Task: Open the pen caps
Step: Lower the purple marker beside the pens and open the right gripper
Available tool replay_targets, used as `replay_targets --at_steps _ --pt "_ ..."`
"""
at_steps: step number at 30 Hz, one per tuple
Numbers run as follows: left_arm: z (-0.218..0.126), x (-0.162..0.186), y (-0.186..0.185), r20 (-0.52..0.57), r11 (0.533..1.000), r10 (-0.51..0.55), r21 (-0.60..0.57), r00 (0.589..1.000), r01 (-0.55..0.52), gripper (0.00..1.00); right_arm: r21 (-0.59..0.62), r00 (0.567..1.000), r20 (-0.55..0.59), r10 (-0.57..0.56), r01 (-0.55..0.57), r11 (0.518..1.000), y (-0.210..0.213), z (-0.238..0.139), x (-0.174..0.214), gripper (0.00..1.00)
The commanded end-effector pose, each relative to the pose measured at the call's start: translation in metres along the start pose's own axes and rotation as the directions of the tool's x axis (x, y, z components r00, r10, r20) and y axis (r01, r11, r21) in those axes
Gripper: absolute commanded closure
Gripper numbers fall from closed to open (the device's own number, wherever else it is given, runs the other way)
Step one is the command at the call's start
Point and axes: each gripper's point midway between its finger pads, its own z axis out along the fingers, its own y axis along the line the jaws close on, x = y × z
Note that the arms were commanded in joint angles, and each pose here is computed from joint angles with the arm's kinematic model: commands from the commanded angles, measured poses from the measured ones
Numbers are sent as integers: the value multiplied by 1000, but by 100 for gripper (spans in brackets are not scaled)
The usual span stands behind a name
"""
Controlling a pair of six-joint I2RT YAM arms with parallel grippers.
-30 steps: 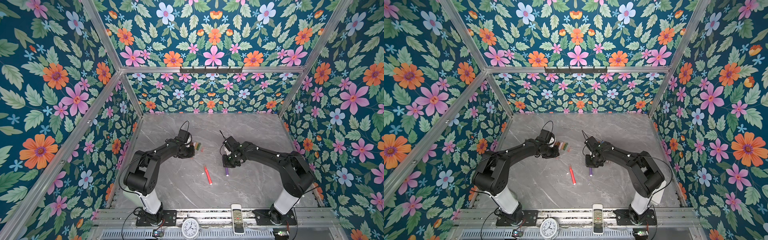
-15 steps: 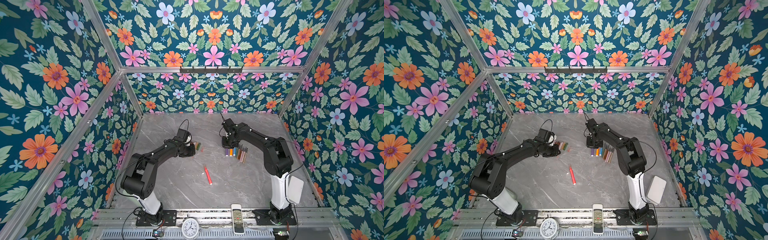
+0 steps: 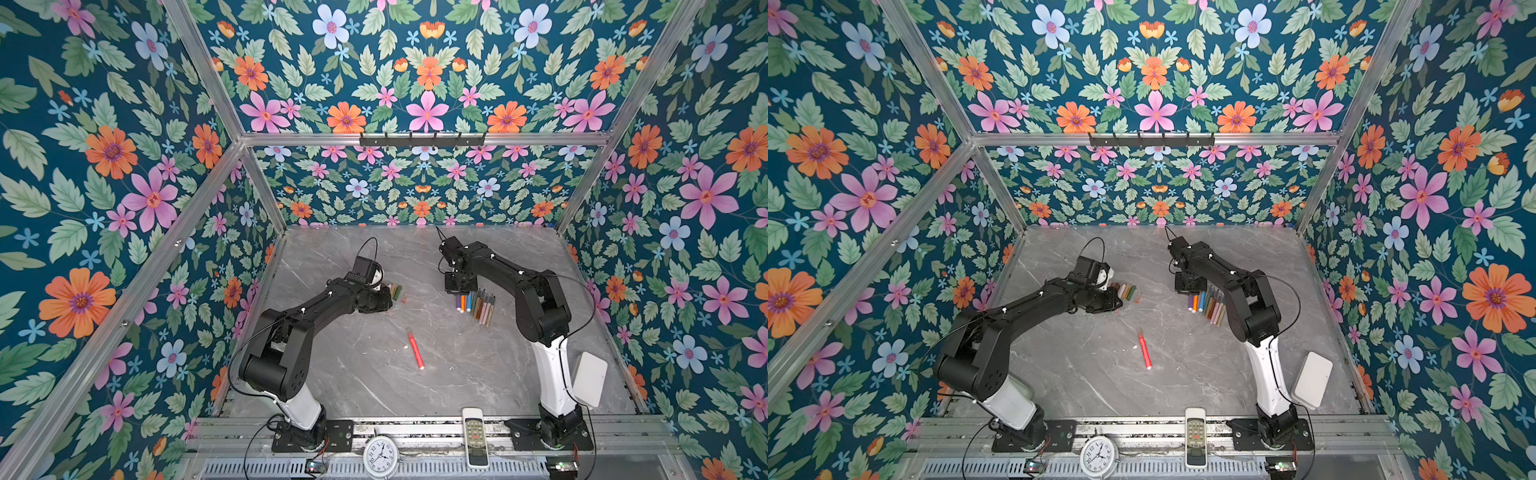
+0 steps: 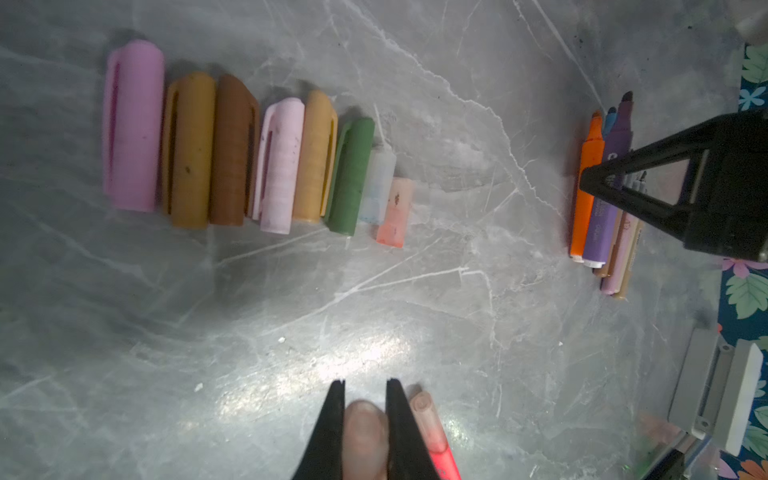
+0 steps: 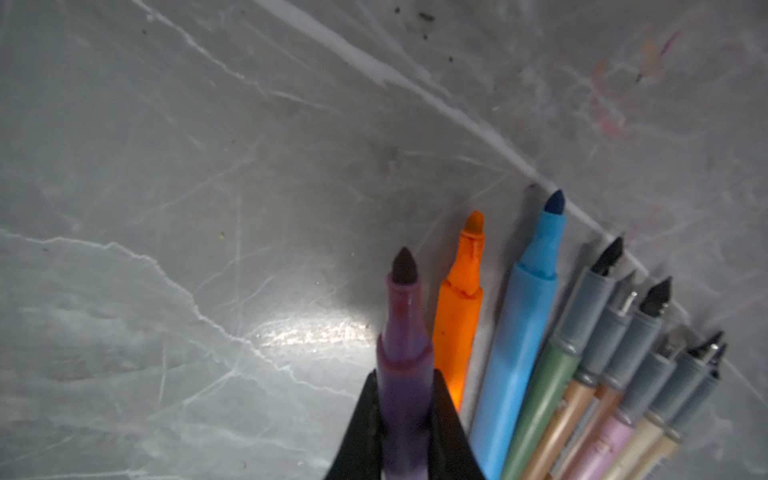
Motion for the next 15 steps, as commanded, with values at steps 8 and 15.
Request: replay_targets --at_steps 8,15 --pt "-3 -16 -12 17 999 29 19 999 -30 100 72 1000 5 -4 4 997 -12 -2 -3 71" --pt "0 -30 -34 24 997 83 2 996 -83 100 58 997 81 1 -6 998 -21 -33 -3 69"
